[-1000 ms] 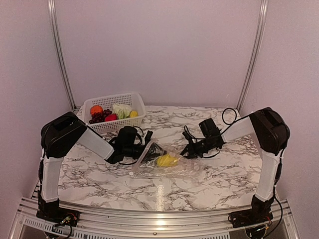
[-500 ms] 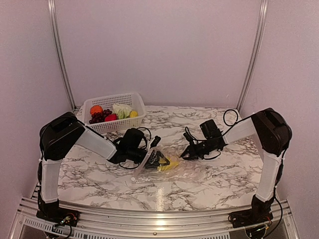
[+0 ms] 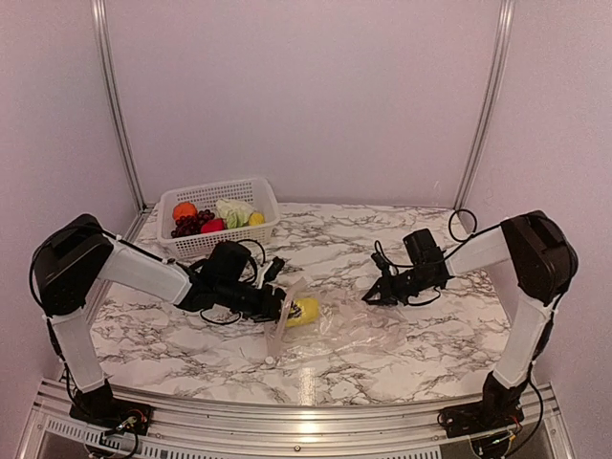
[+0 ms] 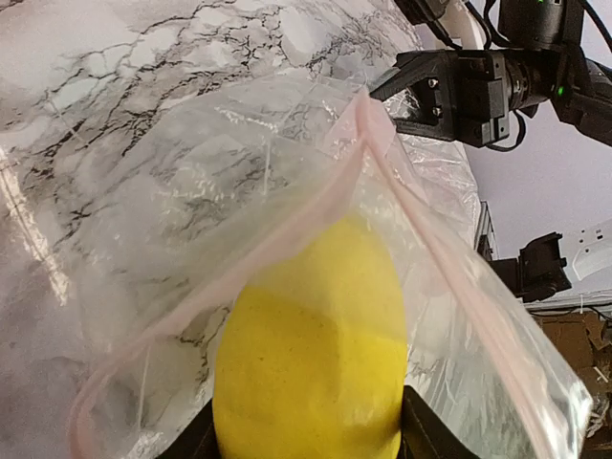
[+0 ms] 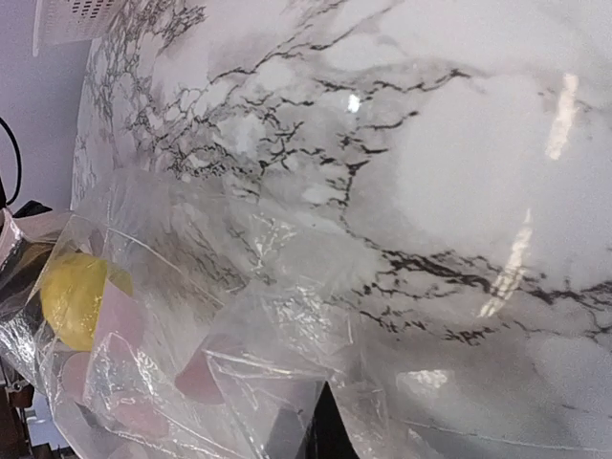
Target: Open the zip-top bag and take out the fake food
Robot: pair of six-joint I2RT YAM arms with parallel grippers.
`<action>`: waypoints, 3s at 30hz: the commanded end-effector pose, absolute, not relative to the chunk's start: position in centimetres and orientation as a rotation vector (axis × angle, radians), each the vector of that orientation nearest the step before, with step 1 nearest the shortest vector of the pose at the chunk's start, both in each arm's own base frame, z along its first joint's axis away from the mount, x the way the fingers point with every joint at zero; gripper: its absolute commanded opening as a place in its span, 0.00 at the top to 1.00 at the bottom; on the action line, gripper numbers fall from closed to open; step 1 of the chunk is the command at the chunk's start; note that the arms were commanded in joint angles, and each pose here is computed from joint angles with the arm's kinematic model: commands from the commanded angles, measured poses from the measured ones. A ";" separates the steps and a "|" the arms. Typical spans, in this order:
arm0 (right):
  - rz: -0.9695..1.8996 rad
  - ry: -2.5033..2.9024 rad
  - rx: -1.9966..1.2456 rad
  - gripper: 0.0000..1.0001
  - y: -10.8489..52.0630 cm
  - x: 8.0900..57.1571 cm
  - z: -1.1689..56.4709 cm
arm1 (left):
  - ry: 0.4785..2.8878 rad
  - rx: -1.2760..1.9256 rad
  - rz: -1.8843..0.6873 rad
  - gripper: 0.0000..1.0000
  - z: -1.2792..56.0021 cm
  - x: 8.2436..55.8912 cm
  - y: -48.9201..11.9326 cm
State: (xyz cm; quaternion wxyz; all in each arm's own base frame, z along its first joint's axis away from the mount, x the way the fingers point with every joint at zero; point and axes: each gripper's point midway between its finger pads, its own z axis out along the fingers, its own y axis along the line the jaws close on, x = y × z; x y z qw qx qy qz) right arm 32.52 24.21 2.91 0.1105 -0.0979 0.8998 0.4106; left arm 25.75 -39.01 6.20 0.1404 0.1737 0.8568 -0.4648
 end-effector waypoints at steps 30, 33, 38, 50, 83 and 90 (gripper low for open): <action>1.172 2.528 -0.243 1.00 21.7 35.4 8.6 | 2.358 -0.009 -0.894 0.64 14.3 56.2 -21.2; 1.174 2.527 -0.238 1.00 21.7 35.4 8.7 | 2.403 0.044 -0.907 0.56 12.7 55.7 -21.7; 1.171 2.519 -0.232 1.00 21.7 35.6 9.1 | 2.405 0.099 -0.862 0.31 13.3 54.9 -21.3; 1.203 2.456 -0.254 1.00 22.1 35.2 10.9 | 2.318 0.328 -0.957 0.20 19.4 45.3 -24.1; 1.221 2.394 -0.400 1.00 23.5 32.1 13.8 | 2.375 0.823 -1.160 1.00 12.9 30.1 -36.2; 1.048 2.453 -0.218 1.00 16.2 33.2 11.9 | 2.340 0.368 -1.199 1.00 13.0 36.5 -31.8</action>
